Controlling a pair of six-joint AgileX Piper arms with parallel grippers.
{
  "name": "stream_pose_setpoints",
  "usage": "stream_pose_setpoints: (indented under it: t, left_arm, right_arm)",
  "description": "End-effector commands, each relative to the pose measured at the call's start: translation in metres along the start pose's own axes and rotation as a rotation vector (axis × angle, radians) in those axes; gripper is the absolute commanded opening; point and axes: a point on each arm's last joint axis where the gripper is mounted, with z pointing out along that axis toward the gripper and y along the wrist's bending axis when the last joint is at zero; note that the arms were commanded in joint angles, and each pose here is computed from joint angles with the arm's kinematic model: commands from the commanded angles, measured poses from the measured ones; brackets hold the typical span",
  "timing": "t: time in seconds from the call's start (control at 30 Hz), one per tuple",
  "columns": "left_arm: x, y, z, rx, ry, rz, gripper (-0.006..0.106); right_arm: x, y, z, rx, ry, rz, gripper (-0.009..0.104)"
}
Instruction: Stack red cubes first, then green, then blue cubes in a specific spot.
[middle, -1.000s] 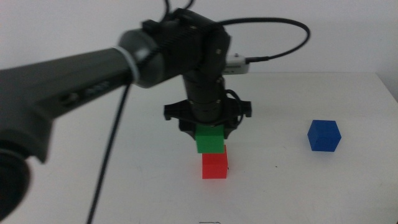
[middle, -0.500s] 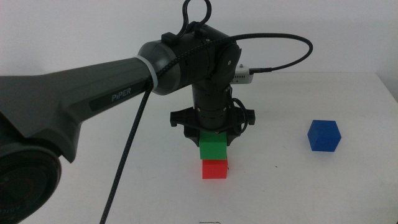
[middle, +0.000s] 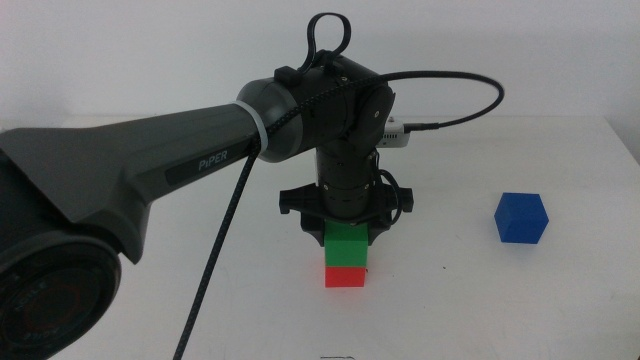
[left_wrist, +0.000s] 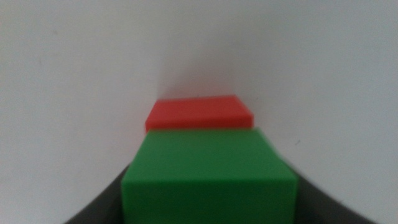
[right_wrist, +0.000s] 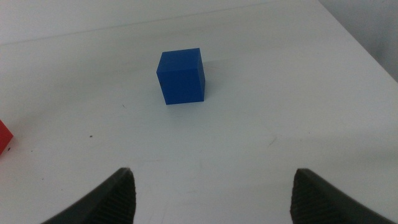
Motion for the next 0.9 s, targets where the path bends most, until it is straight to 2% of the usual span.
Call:
stream_pose_setpoints:
  t: [0.0,0.23,0.4,0.43,0.57,0.6,0.77,0.87]
  left_arm:
    - [-0.0017,-0.0055,-0.0298,0.063,-0.06,0.0,0.014]
    - [-0.0018,-0.0052,-0.0288,0.058,-0.06,0.015,0.016]
    - [-0.0025,-0.0044,-0.0288,0.055,-0.062,0.024,0.027]
    - [-0.0028,-0.004,-0.0288,0.051,-0.065,0.035,0.036]
    - [-0.0029,-0.0038,-0.0288,0.048,-0.067,0.041,0.052]
    - [-0.0029,-0.0038,-0.0288,0.048,-0.067,0.044,0.062]
    - [-0.0037,-0.0041,-0.03,0.047,-0.074,0.091,0.088]
    - [-0.0047,-0.0047,-0.0334,0.052,-0.083,0.125,0.094]
  right_arm:
    - [-0.0076,0.0003,-0.0021,0.003,-0.072,-0.022,0.063]
    - [-0.0076,0.0003,-0.0021,0.003,-0.072,-0.022,0.063]
    - [-0.0076,0.0003,-0.0021,0.003,-0.072,-0.022,0.063]
    - [-0.0076,0.0003,-0.0021,0.003,-0.072,-0.022,0.063]
    - [-0.0076,0.0003,-0.0021,0.003,-0.072,-0.022,0.063]
    - [-0.0076,0.0003,-0.0021,0.003,-0.072,-0.022,0.063]
    - [-0.0076,0.0003,-0.0021,0.003,-0.072,-0.022,0.063]
    - [-0.0076,0.0003,-0.0021,0.003,-0.072,-0.022,0.063]
